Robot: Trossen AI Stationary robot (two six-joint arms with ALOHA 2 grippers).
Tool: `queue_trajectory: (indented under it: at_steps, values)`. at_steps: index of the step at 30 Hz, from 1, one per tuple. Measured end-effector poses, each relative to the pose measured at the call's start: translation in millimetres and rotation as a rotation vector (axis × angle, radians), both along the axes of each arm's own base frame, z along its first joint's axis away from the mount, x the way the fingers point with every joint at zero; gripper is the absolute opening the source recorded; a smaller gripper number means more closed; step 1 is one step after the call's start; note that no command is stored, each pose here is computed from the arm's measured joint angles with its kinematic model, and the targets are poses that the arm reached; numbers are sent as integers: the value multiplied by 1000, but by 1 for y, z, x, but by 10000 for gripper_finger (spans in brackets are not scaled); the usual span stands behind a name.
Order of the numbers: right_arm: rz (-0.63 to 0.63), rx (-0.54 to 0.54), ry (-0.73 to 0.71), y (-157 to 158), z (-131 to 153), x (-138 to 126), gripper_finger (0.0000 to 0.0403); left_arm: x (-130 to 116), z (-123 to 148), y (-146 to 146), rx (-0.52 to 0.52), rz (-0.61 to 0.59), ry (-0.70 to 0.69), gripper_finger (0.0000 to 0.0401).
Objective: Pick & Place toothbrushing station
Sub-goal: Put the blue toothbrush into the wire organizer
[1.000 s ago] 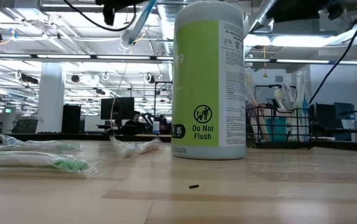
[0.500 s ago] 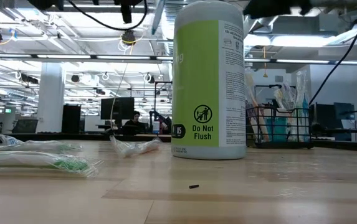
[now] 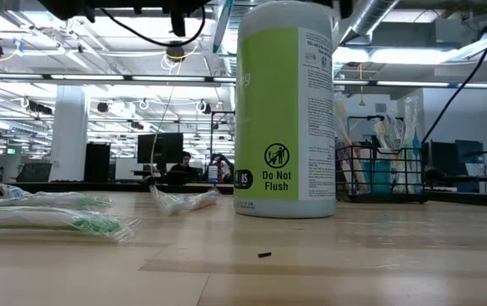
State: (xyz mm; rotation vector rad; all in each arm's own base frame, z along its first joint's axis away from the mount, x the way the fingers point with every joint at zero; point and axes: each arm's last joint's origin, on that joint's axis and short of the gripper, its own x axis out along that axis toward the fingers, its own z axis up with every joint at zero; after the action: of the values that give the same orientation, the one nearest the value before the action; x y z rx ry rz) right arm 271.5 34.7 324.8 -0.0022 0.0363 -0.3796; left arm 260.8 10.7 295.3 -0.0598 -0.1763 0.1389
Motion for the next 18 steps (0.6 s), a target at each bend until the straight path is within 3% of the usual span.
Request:
queue_trajectory:
  at_steps: [10, 18]
  values:
    - [192, -28, -118, -9, -8, 29, 137, 1, -1, 0, 4, 1, -3, 0]
    - [198, -32, -175, -18, -4, 31, 141, 3, -1, 0, 16, 3, -18, 0]
